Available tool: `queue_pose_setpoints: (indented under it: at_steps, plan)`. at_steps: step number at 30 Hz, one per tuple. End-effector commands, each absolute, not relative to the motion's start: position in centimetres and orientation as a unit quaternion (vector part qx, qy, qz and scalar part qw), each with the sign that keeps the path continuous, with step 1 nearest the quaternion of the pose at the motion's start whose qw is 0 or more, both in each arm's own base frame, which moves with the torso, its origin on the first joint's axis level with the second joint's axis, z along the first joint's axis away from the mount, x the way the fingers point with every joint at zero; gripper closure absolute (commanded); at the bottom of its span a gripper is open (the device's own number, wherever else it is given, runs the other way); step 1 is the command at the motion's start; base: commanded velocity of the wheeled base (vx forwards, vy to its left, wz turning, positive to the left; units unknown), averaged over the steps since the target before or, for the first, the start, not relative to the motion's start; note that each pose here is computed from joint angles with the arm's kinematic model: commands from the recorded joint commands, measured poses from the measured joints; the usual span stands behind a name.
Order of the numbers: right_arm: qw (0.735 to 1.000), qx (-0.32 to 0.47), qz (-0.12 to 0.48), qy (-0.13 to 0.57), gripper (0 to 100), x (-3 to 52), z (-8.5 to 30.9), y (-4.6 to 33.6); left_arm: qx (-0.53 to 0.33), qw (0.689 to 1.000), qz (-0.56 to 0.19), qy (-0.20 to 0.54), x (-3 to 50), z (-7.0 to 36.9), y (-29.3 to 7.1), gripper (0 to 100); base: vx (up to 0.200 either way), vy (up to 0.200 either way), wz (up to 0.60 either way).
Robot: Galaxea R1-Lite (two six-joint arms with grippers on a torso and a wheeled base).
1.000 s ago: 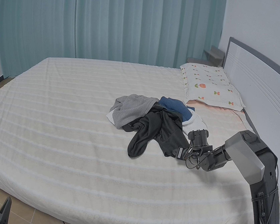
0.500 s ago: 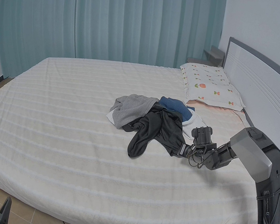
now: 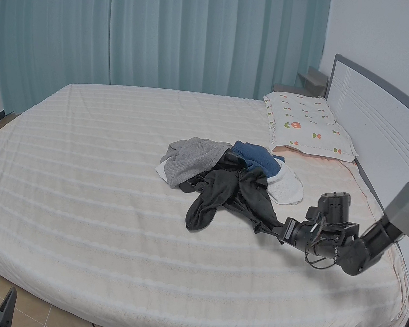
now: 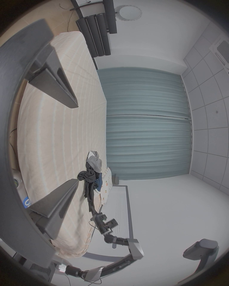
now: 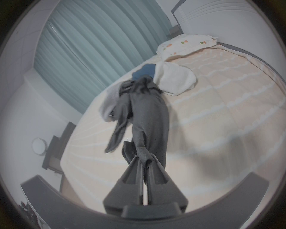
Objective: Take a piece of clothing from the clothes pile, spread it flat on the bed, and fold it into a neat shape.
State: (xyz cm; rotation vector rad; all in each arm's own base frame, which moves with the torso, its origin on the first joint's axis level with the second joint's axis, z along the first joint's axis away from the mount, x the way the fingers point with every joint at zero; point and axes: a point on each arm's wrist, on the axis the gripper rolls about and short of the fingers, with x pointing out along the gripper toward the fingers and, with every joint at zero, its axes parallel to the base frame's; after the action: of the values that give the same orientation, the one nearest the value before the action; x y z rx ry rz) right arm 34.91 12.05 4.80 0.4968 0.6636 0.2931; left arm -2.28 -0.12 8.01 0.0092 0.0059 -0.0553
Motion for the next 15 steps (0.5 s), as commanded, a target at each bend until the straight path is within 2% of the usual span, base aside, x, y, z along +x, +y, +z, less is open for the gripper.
queue_pose_setpoints:
  at_steps: [1, 7, 15]
  plan:
    - [0.891, 0.271, 0.291, 0.22, 100, 24.2, 13.6, 11.0, 0.007, 1.0, -0.028, 0.003, -2.3, 7.5, -0.1, 0, 0.0, 0.0, 0.0]
    - [0.87, 0.26, 0.355, 0.222, 100, 20.6, 14.5, 11.6, 0.008, 1.0, -0.029, 0.002, -2.3, 7.5, -0.1, 0, 0.0, 0.0, 0.0]
    - [0.873, 0.271, 0.371, 0.163, 100, 19.3, 17.3, 10.6, 0.034, 0.999, -0.028, -0.002, -2.3, 7.6, -0.1, 0, 0.0, 0.0, 0.0]
